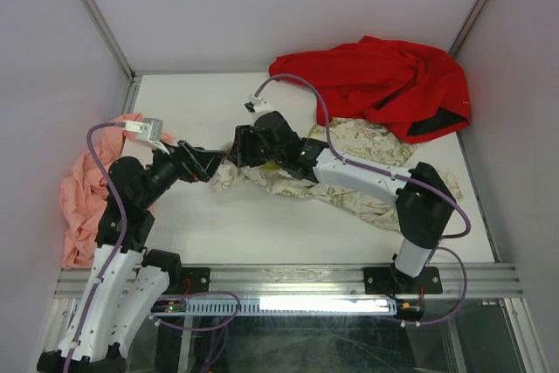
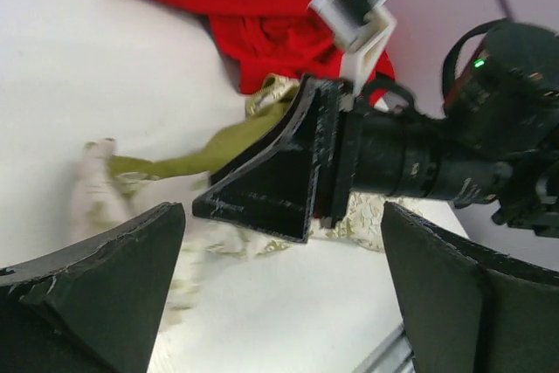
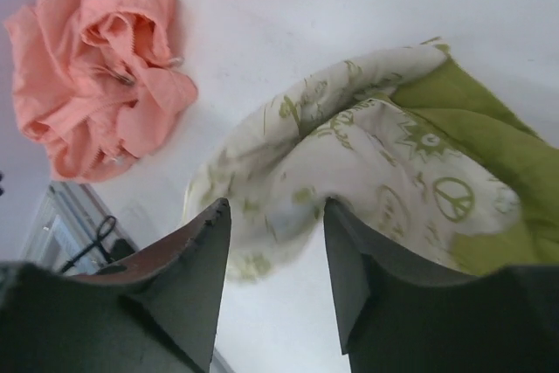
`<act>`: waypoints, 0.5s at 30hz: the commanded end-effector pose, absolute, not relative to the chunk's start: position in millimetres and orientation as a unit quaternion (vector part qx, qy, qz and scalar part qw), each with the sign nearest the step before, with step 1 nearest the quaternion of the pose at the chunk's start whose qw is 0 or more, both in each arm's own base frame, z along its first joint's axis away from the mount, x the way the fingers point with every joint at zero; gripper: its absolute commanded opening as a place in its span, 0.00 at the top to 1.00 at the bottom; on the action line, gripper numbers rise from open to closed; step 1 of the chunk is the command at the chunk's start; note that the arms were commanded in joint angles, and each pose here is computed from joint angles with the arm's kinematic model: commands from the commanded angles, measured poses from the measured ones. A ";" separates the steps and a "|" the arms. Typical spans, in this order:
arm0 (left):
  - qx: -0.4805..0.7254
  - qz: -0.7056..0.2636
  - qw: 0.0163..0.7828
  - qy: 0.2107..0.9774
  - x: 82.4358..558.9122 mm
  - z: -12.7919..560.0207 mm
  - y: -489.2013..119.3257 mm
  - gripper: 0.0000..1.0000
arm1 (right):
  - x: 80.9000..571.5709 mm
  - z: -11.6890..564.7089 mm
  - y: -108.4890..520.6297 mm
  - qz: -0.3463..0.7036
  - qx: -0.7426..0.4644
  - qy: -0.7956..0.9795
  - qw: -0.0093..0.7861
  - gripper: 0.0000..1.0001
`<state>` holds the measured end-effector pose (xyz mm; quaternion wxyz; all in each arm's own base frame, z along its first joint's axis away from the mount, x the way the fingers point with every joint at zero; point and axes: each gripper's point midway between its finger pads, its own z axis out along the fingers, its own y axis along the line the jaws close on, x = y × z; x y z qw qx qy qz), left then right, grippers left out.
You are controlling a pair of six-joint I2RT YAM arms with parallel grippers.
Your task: Zip up the jacket
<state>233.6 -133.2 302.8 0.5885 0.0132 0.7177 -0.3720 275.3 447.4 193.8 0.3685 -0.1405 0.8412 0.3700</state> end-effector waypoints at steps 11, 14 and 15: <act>-0.068 -0.467 0.414 0.778 228.5 216.8 -176.1 0.03 | 311.8 218.4 233.7 0.261 -0.099 0.861 0.425 0.18; -0.067 -0.472 0.384 0.791 221.6 200.2 -198.3 0.03 | 328.4 210.5 187.3 0.244 -0.058 0.863 0.439 0.12; -0.068 -0.470 0.377 0.795 220.5 194.5 -204.3 0.03 | 333.7 206.5 173.0 0.236 -0.047 0.866 0.439 0.11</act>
